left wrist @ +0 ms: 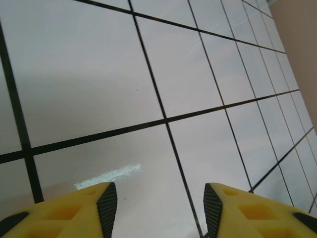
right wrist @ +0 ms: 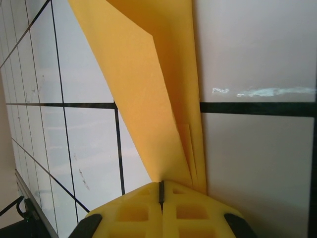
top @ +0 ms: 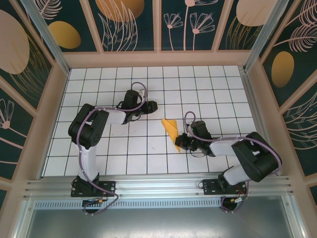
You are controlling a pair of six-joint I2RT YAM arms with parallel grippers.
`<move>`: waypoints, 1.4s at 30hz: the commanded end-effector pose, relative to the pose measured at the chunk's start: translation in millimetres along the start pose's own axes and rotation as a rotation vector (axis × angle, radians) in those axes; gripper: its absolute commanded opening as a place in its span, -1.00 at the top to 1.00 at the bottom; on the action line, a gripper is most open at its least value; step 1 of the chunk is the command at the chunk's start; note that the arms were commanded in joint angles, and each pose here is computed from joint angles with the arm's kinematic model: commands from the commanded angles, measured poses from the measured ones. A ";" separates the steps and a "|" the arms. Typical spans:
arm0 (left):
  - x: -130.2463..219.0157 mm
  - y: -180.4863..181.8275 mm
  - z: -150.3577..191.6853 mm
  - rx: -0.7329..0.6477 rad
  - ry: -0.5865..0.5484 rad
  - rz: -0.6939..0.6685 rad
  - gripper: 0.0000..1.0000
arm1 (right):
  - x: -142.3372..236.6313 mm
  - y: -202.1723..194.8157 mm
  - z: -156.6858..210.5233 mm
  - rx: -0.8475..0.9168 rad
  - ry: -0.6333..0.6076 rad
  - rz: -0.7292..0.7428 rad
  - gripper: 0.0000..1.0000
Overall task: Fold a paper plane with a square sheet of paper (pick it up from the middle)
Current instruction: Fold the wing for the fifth time at the center of the table.
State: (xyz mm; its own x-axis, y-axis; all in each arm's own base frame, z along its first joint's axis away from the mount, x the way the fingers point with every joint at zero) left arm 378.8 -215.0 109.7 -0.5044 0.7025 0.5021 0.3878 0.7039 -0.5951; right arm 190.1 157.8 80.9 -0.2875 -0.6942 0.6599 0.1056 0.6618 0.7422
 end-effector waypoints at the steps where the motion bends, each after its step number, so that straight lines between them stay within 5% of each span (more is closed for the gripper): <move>1: 22.4 -30.0 -12.6 -0.001 -0.021 0.139 0.06 | 3.3 -42.4 26.4 -0.101 0.096 0.255 0.95; 7: 41.2 -51.0 34.3 0.106 0.058 0.219 0.16 | 2.8 -38.1 23.0 -0.102 0.087 0.250 0.95; 19: 10.2 -104.7 93.3 0.158 0.200 0.311 0.19 | 3.3 -33.6 20.8 -0.094 0.080 0.254 0.95; 42: -27.5 -57.9 92.6 0.120 0.196 -0.092 0.08 | -1.2 -35.2 28.5 -0.082 0.095 0.262 0.95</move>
State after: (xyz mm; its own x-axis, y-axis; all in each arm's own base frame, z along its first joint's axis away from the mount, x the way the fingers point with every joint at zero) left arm 291.0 -297.1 92.4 -0.3557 0.7280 0.5861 0.2842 0.6816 -0.6742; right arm 188.8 162.5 83.5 -0.2803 -0.6639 0.6933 0.1153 0.6937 0.7109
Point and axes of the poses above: each hand's point on the last joint's axis, 136 mm out from that joint toward the fingers, its own x axis back along the fingers, its own y axis along the line the jaws close on, z = x × y, the point moved 10 cm from there along x, back along the fingers, and after that the axes turned 7 degrees about -x, right-handed, at the moved point
